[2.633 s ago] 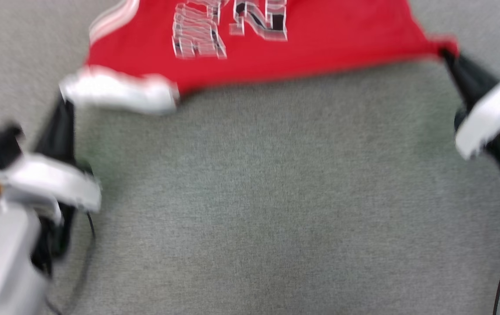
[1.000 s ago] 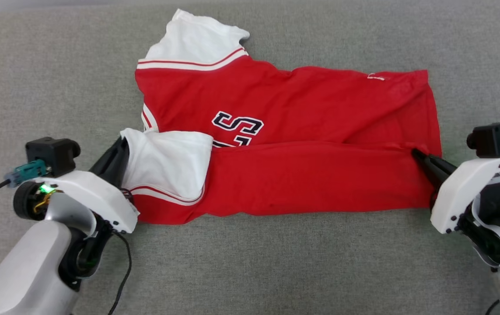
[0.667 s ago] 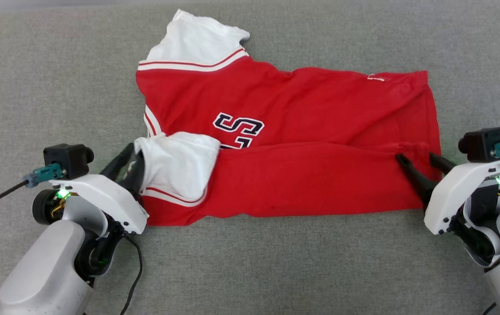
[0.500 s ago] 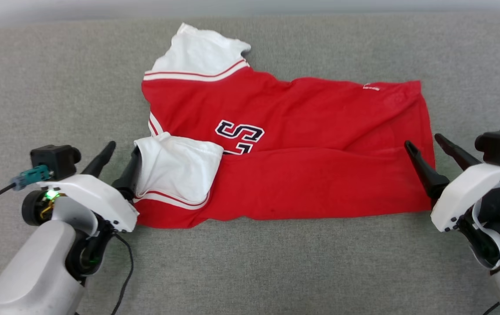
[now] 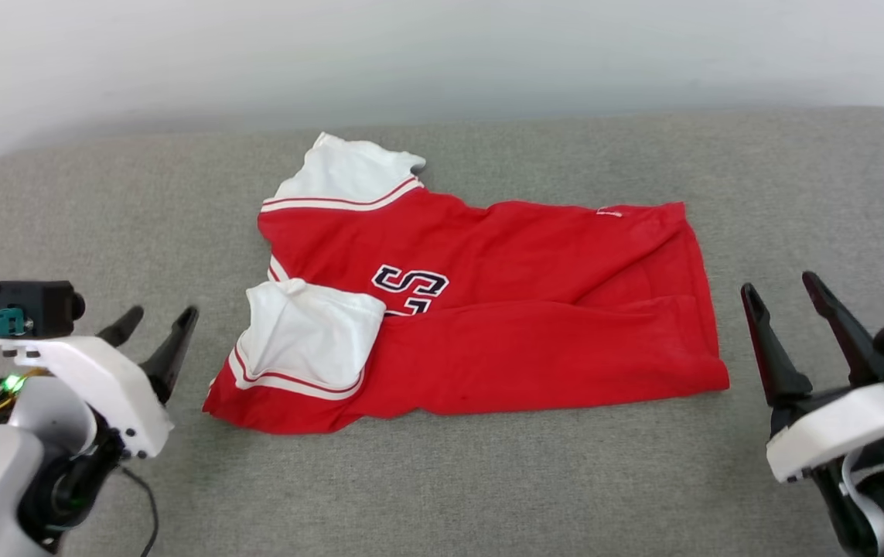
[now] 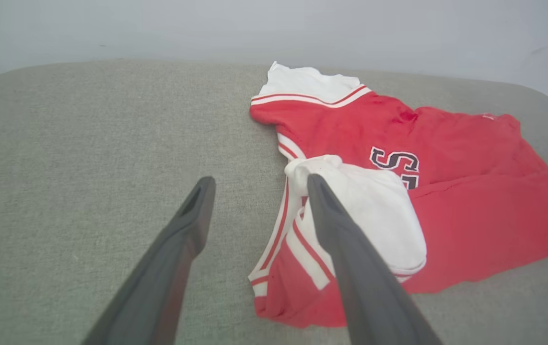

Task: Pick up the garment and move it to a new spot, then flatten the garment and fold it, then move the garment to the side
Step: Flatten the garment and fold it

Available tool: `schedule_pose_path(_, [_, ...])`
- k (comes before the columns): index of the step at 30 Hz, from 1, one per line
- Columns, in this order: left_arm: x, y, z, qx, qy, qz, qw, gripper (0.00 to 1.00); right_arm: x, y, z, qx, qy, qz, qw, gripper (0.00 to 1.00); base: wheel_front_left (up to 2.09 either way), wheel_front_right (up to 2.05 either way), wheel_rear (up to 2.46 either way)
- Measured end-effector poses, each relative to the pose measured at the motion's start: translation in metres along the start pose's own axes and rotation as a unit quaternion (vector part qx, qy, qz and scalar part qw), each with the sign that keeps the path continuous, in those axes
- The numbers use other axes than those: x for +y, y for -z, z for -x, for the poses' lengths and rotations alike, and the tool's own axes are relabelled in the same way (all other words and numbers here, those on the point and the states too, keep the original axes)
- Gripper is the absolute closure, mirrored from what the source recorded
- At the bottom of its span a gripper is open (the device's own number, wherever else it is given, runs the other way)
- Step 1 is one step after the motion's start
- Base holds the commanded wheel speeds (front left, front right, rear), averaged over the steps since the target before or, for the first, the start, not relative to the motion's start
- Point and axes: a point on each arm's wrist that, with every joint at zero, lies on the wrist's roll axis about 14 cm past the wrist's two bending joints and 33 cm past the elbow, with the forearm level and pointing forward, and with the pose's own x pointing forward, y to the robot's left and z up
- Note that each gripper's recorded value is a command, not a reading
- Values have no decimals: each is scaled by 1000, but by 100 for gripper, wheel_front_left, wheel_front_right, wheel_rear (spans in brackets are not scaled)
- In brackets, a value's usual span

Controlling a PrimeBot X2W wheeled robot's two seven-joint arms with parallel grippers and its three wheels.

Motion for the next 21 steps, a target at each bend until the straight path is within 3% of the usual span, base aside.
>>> schedule_pose_path(12, [-15, 79, 11, 218, 22, 16, 976, 0, 6, -17, 35, -20, 32, -3, 999, 0, 0, 0, 0])
schedule_pose_path(21, [-8, 100, -28, 250, 5, 43, 967, 0, 0, 0, 29, 11, 41, -14, 999, 0, 0, 0, 0])
